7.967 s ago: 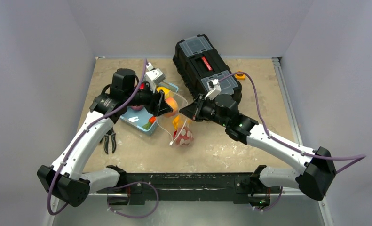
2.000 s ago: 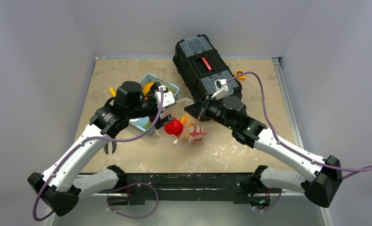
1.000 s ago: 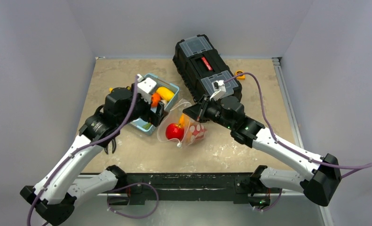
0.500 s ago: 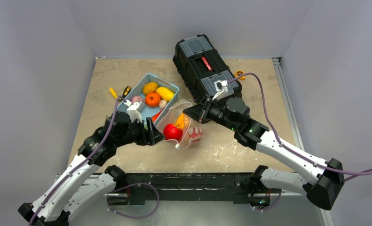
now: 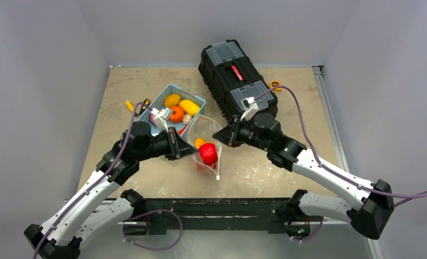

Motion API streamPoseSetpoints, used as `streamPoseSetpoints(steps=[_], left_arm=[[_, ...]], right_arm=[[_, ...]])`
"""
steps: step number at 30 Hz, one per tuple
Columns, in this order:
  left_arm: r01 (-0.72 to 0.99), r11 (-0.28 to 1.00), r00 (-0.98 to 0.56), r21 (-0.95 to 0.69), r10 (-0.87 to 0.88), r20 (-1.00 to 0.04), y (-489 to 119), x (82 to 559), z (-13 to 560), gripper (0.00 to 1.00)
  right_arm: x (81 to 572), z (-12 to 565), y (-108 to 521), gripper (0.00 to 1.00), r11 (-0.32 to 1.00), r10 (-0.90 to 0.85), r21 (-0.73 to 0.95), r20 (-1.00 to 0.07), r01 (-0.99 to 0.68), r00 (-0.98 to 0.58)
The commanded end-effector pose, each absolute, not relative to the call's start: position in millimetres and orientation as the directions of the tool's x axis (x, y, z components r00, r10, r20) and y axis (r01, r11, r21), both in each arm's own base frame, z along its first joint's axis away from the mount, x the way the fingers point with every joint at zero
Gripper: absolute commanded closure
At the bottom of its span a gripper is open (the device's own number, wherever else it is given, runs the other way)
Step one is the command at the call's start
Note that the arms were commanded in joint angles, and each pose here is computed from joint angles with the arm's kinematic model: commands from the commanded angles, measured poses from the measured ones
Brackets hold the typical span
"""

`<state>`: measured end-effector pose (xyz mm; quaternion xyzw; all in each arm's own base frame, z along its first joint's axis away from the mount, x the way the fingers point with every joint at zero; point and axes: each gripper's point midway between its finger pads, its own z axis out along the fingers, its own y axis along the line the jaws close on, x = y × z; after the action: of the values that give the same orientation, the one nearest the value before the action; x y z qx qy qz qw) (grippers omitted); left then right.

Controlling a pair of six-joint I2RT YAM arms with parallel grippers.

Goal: Place the food in the zip-top bag and seal the zipper
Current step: Adjust the zipper food storage bag at the center of the board.

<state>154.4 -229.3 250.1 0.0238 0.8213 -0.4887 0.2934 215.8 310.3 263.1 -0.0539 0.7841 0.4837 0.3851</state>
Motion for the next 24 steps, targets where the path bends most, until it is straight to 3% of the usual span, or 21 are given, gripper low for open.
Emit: streamPoseSetpoints(steps=[1,6,8,12,17,22,23,24], left_arm=[[0.371,0.379,-0.795,-0.848,-0.342,-0.501,-245,165,314,1.0],[0.37,0.289,-0.814,-0.883,-0.356,-0.458,-253,162,326,1.0],[0.273,0.43,-0.8,-0.861,-0.395,-0.451,-237,173,288,1.0],[0.178,0.567,-0.811,-0.804,-0.379,-0.446,-223,180,233,1.0],[0.256,0.5,-0.811,-0.827,-0.355,-0.465,-230,173,253,1.0],[0.299,0.564,-0.809,-0.77,-0.279,-0.518,-226,172,259,1.0],[0.307,0.575,-0.809,-0.758,-0.262,-0.526,-224,172,259,0.92],[0.321,0.584,-0.806,-0.746,-0.244,-0.539,-223,171,260,0.77]], right_arm=[[208,267,303,1.0,0.569,0.205,0.666,-0.683,-0.483,-0.701],[202,297,297,1.0,0.571,0.203,0.644,-0.711,-0.509,-0.673],[215,299,302,1.0,0.595,0.215,0.637,-0.714,-0.49,-0.666],[236,268,312,1.0,0.678,0.127,0.561,-0.726,-0.475,-0.676],[241,256,302,1.0,0.732,0.069,0.483,-0.754,-0.48,-0.653],[232,285,294,1.0,0.682,0.136,0.509,-0.794,-0.525,-0.593],[231,286,294,1.0,0.678,0.144,0.513,-0.795,-0.526,-0.589],[230,285,293,1.0,0.675,0.151,0.521,-0.791,-0.522,-0.593]])
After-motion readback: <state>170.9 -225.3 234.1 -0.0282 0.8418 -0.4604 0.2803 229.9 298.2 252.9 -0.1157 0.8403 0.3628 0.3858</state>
